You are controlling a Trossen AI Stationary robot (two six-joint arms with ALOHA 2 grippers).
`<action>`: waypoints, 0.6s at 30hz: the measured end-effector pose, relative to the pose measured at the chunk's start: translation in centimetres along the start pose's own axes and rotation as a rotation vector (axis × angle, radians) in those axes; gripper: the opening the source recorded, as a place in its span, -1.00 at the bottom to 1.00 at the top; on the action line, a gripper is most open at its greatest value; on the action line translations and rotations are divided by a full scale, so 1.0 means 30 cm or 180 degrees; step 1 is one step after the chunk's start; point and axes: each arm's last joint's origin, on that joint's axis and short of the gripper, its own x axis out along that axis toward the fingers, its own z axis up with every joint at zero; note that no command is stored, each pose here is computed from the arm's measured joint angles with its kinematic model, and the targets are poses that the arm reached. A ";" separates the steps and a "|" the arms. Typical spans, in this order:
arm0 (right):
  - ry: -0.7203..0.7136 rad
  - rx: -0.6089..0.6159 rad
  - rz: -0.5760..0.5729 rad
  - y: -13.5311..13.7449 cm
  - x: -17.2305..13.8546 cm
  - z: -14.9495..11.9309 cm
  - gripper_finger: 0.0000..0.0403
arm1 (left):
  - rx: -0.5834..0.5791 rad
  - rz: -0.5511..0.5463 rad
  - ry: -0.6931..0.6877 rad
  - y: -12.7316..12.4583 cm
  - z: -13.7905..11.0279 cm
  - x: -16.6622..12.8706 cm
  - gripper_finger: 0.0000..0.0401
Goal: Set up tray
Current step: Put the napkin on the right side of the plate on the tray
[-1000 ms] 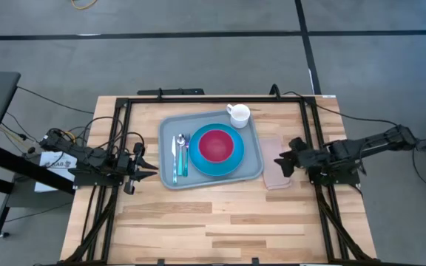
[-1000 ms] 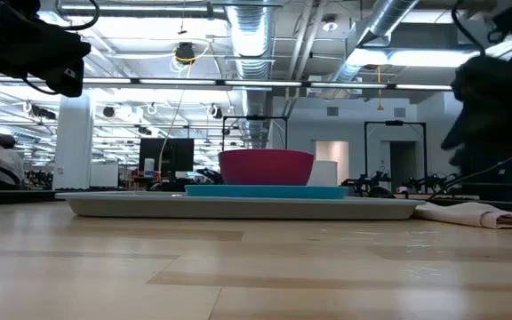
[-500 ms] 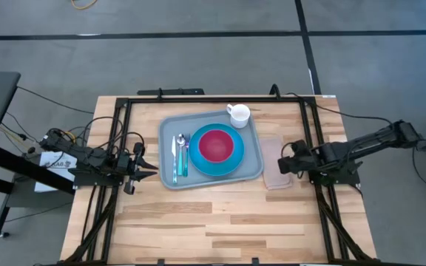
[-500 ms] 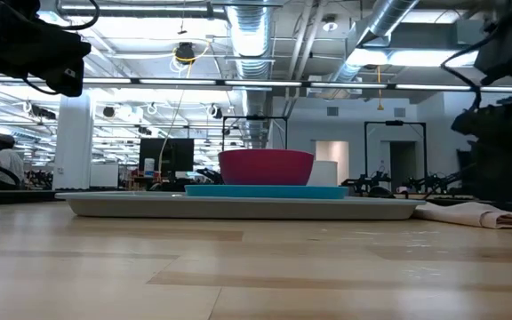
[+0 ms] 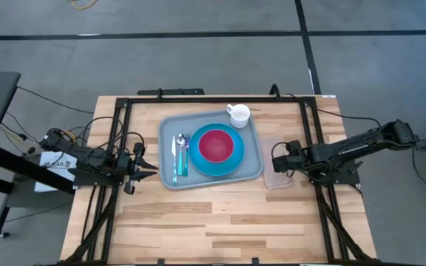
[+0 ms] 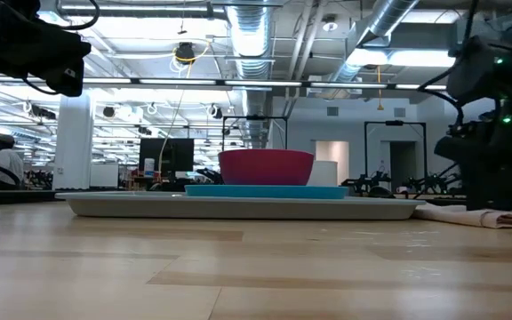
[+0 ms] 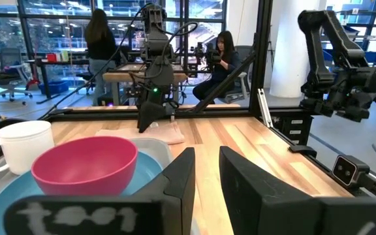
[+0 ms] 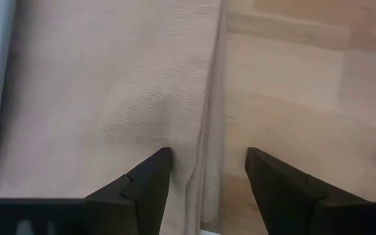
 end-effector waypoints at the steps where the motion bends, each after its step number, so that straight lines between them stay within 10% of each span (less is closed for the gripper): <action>1: -0.0033 0.0019 0.0001 0.006 0.005 0.003 -0.05 | -0.0001 -0.0002 0.0002 0.000 0.000 0.000 -0.71; 18: -0.0064 0.0102 0.0322 0.081 0.012 0.018 -0.48 | -0.0024 -0.0006 0.0006 0.000 0.000 0.000 -0.71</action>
